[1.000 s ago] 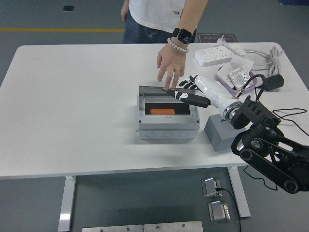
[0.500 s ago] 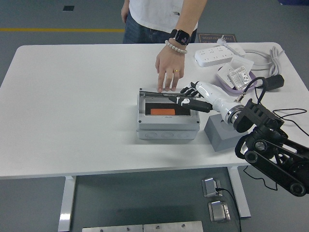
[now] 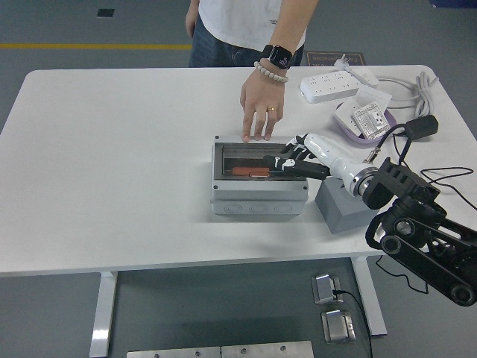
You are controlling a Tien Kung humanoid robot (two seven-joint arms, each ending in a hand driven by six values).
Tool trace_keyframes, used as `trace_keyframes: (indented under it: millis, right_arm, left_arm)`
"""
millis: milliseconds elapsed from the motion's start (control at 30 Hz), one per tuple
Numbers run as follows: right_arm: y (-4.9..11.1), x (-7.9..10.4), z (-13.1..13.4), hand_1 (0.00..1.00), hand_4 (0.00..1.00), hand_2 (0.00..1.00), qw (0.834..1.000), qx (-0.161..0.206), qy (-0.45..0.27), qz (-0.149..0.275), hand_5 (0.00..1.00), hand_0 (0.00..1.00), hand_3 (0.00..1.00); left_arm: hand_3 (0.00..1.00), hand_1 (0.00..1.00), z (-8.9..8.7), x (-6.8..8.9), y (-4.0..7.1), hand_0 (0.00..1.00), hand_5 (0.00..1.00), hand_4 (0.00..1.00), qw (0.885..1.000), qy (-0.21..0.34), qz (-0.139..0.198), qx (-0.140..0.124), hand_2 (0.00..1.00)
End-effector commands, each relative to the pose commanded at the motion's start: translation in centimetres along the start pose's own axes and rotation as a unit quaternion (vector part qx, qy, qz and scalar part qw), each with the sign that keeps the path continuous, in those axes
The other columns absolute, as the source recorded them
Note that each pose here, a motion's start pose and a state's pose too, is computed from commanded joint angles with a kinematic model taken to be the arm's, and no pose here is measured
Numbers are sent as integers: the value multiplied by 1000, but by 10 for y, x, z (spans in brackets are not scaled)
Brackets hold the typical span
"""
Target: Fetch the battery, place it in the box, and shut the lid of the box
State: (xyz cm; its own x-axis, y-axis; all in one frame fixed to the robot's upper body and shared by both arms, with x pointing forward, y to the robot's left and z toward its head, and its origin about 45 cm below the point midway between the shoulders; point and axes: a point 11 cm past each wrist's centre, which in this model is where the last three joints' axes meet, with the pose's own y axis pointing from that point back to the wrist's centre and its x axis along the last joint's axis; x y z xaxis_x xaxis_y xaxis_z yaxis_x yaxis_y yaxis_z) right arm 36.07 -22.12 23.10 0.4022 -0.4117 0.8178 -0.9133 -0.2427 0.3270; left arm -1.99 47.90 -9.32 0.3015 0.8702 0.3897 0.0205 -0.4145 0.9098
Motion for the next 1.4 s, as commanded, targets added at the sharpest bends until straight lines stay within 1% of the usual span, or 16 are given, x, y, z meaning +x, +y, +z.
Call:
trace_keyframes:
  millis: [200, 300, 400, 500, 567, 667, 800, 833, 933, 1033, 1067, 1200, 1333, 1367, 1400]
  right_arm:
    - [3, 22, 17, 647, 970, 662, 999, -16, -20, 41, 998, 710, 702]
    - [6, 32, 25, 647, 970, 662, 997, -12, -45, 66, 998, 710, 702]
    - [9, 44, 38, 648, 968, 663, 990, -5, -86, 107, 998, 700, 699]
    - [13, 56, 54, 648, 968, 663, 979, -1, -134, 150, 998, 700, 699]
    - [16, 63, 69, 644, 964, 663, 967, 0, -175, 183, 998, 696, 684]
    - [23, 74, 91, 644, 964, 663, 944, 5, -234, 231, 998, 696, 684]
    - [31, 80, 120, 645, 961, 662, 911, 16, -310, 272, 998, 707, 674]
    - [33, 81, 124, 645, 961, 662, 904, 21, -326, 277, 998, 707, 674]
    - [33, 74, 133, 645, 961, 662, 880, 45, -381, 279, 998, 707, 674]
    - [35, 69, 135, 645, 960, 658, 856, 71, -428, 282, 998, 706, 668]
    - [35, 69, 136, 645, 960, 658, 845, 81, -445, 284, 998, 706, 668]
    - [39, 71, 135, 644, 963, 655, 808, 115, -497, 295, 998, 705, 672]
    - [42, 74, 138, 644, 963, 655, 777, 128, -538, 300, 998, 705, 672]
    - [42, 74, 139, 659, 968, 671, 771, 130, -546, 301, 998, 708, 697]
    - [42, 74, 140, 659, 968, 671, 765, 130, -554, 302, 998, 708, 697]
  left_arm:
    - [485, 563, 0, -1, 0, 396, 2, 2, 1000, 0, -1, 0, 512]
    - [485, 563, 0, -2, 0, 396, 2, 2, 1000, 0, -2, 0, 512]
    - [485, 562, 0, -2, 0, 395, 2, 2, 1000, -1, -1, 0, 512]
    - [485, 562, -1, -1, 0, 395, 2, 2, 1000, -2, -1, 0, 512]
    - [484, 563, -1, -1, 0, 395, 2, 2, 1000, -2, -1, 1, 511]
    - [484, 563, -2, -1, 0, 395, 2, 2, 1000, -3, -1, 1, 511]
    - [485, 563, -2, -1, 0, 395, 2, 2, 1000, -3, -1, 0, 511]
    - [485, 563, -1, -1, 0, 395, 2, 2, 1000, -3, -1, 0, 511]
    - [485, 563, -1, -3, 0, 395, 2, 2, 1000, -2, -2, -1, 511]
    - [485, 563, 0, -5, 0, 395, 2, 2, 1000, -1, -4, -2, 511]
    - [485, 563, 0, -6, 0, 395, 2, 2, 1000, -1, -5, -2, 511]
    - [485, 563, -1, -7, 0, 396, 2, 2, 1000, 0, -6, -1, 510]
    - [485, 563, -2, -6, 0, 396, 2, 2, 1000, 1, -5, 0, 510]
    - [485, 563, -2, -6, 0, 396, 2, 2, 1000, 2, -4, 0, 510]
    - [485, 563, -2, -6, 0, 396, 2, 2, 1000, 1, -4, 0, 510]
